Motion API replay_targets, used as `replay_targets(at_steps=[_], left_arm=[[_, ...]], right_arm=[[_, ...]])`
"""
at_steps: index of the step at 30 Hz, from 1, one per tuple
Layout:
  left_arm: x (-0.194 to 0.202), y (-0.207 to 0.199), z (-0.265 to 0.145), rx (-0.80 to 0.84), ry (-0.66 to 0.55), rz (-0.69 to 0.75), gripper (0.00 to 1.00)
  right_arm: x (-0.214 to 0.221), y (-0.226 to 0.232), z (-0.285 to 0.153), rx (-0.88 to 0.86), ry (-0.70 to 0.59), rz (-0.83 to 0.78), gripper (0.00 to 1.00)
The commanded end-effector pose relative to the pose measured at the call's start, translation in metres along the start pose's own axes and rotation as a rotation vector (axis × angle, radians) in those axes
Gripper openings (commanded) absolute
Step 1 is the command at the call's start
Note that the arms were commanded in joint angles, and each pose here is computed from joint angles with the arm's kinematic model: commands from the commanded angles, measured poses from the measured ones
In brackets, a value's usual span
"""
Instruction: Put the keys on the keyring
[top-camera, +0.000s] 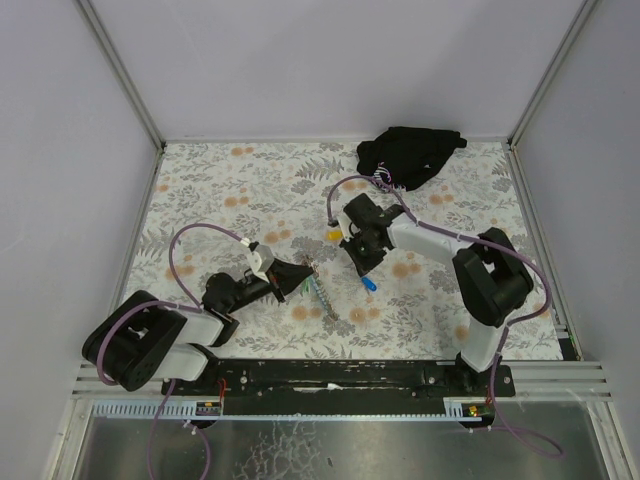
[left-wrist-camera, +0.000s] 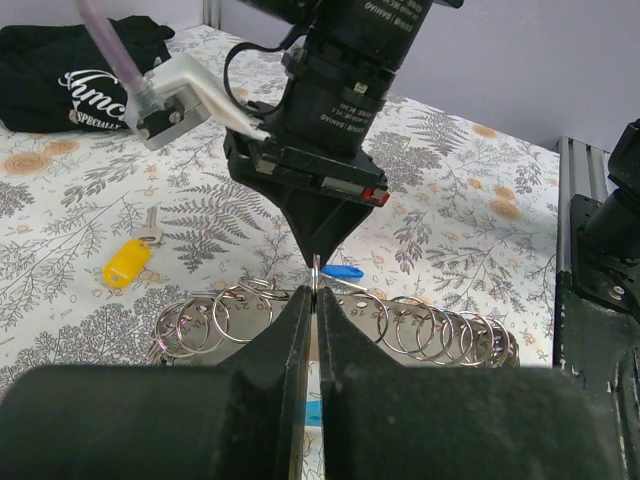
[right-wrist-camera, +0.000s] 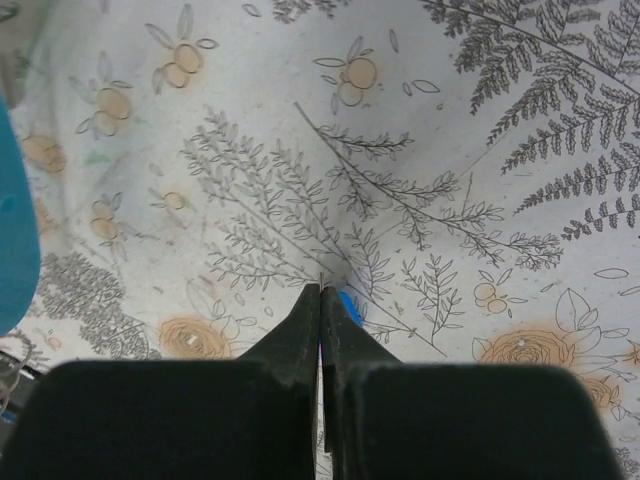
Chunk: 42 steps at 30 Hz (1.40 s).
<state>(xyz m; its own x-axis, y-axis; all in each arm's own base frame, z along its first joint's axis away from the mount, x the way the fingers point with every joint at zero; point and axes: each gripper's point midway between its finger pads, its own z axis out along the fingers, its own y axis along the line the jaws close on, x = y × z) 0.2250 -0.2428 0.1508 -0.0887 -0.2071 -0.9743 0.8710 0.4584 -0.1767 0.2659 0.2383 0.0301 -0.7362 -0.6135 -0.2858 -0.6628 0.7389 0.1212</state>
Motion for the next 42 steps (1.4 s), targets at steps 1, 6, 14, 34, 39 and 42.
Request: replay_targets(at_steps=[1, 6, 14, 34, 39, 42], left_arm=[[-0.020, -0.002, 0.002, 0.015, -0.065, 0.057, 0.01], [-0.020, -0.004, 0.002, 0.027, -0.063, 0.059, 0.01], [-0.020, -0.003, 0.003, 0.027, -0.064, 0.060, 0.01], [-0.019, -0.002, 0.003, 0.019, -0.057, 0.062, 0.02], [-0.019, -0.002, 0.002, 0.019, -0.059, 0.059, 0.03], [-0.020, -0.002, 0.002, 0.018, -0.062, 0.059, 0.03]], right_arm=[[-0.020, 0.018, -0.024, -0.074, -0.148, -0.086, 0.00], [-0.023, 0.023, -0.031, -0.100, -0.215, -0.128, 0.00], [-0.002, 0.014, -0.010, -0.072, -0.051, -0.093, 0.00], [-0.022, 0.011, 0.012, 0.057, 0.110, -0.117, 0.12], [-0.034, 0.021, -0.001, 0.016, 0.003, -0.113, 0.25], [-0.040, 0.027, -0.015, -0.004, -0.089, -0.108, 0.31]])
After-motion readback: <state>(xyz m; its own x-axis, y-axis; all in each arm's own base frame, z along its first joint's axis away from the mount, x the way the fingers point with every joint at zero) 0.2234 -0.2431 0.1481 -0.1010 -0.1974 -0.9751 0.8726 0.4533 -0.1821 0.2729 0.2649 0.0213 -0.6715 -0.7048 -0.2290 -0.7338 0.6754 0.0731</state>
